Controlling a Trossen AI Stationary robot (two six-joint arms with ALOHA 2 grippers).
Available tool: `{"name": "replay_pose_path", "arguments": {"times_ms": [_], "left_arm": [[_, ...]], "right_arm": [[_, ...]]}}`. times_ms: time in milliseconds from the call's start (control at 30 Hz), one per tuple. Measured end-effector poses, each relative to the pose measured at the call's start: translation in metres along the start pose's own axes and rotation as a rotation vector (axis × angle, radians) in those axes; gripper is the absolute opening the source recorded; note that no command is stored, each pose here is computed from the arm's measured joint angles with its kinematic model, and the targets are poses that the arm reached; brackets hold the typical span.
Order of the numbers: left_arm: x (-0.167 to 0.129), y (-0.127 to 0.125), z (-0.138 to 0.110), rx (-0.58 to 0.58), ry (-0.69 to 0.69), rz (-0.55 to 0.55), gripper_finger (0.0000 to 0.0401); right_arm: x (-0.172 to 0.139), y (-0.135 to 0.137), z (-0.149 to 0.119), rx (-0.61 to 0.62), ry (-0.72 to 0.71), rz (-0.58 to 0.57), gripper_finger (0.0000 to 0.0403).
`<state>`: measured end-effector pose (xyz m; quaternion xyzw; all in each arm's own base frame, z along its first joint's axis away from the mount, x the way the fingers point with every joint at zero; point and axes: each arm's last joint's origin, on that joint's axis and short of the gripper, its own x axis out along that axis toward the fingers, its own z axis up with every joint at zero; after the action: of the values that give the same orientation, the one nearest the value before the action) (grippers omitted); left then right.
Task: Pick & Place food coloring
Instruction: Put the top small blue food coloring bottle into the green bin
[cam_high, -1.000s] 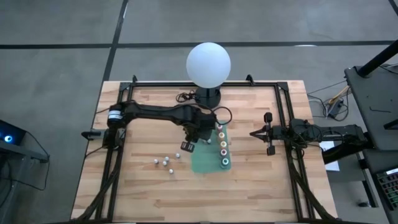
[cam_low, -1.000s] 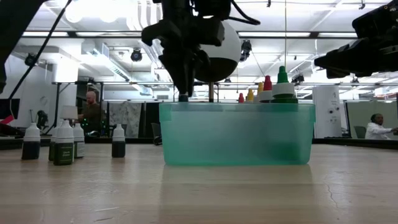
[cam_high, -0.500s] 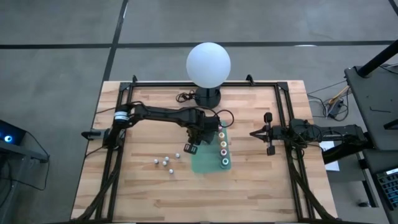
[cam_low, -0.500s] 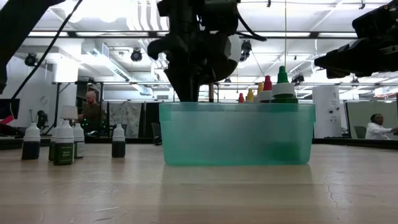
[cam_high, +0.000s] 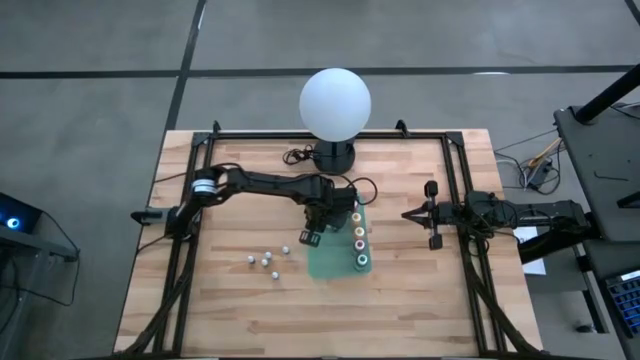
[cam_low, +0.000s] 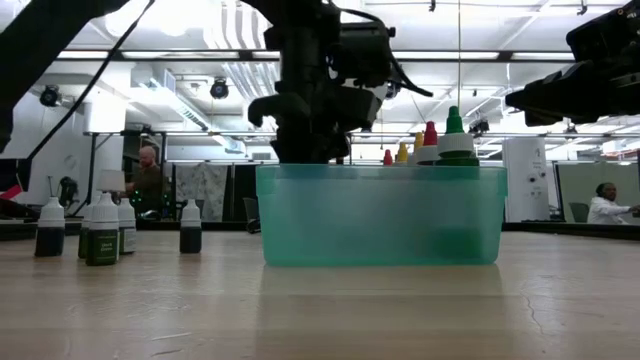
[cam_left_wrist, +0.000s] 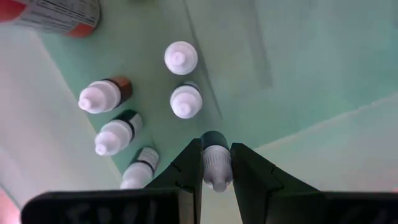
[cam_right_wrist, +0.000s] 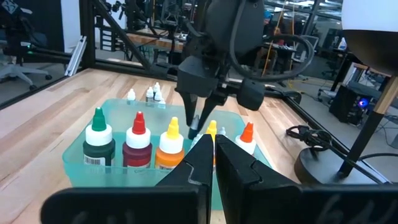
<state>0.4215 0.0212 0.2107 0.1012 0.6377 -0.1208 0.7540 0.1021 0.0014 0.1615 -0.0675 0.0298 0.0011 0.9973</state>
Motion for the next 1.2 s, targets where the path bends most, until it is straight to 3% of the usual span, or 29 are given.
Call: {"name": "replay_pose_path", "arguments": {"times_ms": [1200], "left_arm": [[0.02, 0.009, -0.01, -0.023, -0.008, -0.001, 0.0045]], "right_arm": [[0.0, 0.0, 0.0, 0.002, 0.0, -0.001, 0.0009]]}}
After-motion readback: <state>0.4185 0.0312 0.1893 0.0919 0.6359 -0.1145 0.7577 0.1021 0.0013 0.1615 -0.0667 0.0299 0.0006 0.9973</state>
